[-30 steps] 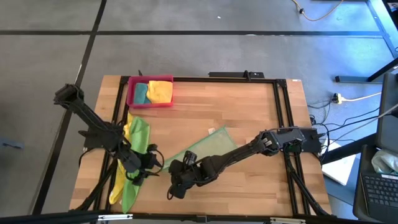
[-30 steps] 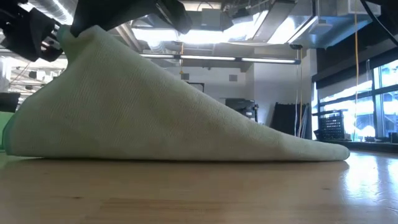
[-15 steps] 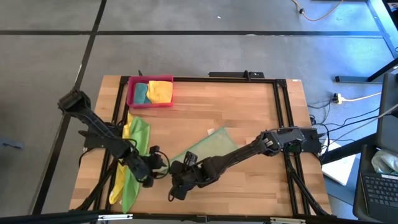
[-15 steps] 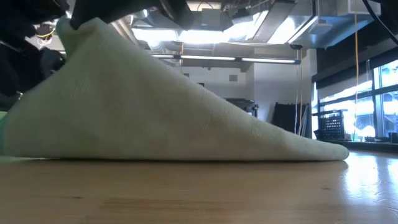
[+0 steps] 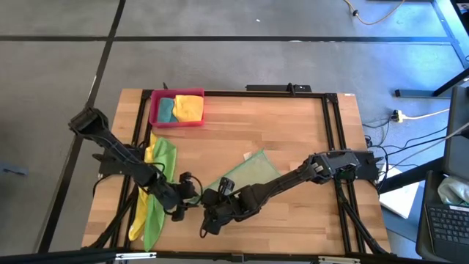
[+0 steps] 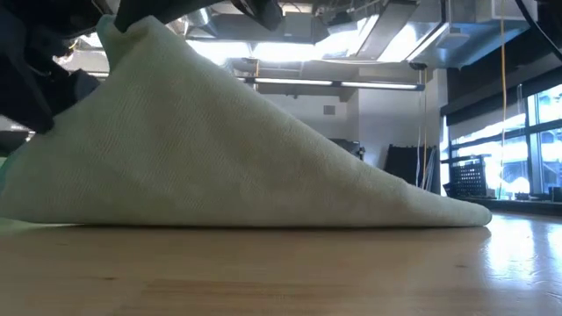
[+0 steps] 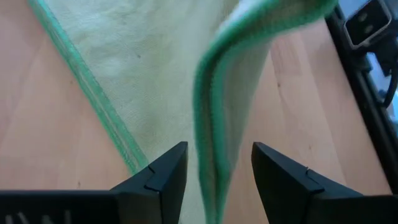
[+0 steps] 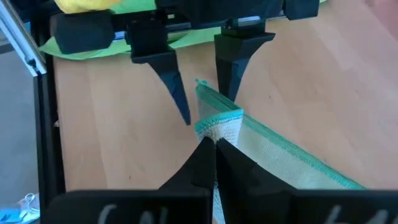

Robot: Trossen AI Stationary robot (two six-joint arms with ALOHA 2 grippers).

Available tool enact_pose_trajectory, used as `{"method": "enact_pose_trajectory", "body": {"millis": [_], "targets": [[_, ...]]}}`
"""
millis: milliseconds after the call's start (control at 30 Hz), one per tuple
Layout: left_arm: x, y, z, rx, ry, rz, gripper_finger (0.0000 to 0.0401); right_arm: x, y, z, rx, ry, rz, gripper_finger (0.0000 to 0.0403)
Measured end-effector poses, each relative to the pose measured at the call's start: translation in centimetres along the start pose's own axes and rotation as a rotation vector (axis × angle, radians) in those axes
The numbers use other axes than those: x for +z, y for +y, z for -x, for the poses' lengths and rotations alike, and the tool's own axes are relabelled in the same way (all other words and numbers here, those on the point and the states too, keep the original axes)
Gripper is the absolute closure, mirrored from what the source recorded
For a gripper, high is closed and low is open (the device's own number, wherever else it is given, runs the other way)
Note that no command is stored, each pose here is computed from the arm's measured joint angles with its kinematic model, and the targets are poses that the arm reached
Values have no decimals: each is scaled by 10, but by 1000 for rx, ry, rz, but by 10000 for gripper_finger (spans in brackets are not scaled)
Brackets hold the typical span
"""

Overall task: Fold microfiber towels
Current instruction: Fold the light green microfiber towel

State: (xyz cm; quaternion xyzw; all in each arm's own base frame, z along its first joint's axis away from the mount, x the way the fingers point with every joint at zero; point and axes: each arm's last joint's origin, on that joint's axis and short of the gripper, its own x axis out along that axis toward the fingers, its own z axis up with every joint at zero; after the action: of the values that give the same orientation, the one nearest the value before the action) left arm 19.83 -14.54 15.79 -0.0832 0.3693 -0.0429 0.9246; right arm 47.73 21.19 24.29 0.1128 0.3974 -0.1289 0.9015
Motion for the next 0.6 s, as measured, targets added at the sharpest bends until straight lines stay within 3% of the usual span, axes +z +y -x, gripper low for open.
{"method": "enact_pose_trajectory", "body": {"millis": [200, 467, 600], "targets": [[-2, -1, -2, -6, 12, 3, 263, -2, 2, 1, 5, 2, -2, 391], [2, 0, -3, -57, 39, 20, 391, -11, 4, 4, -23, 50, -54, 391], [16, -2, -3, -66, 7, 38, 393, -19, 11, 10, -52, 35, -87, 391]]}}
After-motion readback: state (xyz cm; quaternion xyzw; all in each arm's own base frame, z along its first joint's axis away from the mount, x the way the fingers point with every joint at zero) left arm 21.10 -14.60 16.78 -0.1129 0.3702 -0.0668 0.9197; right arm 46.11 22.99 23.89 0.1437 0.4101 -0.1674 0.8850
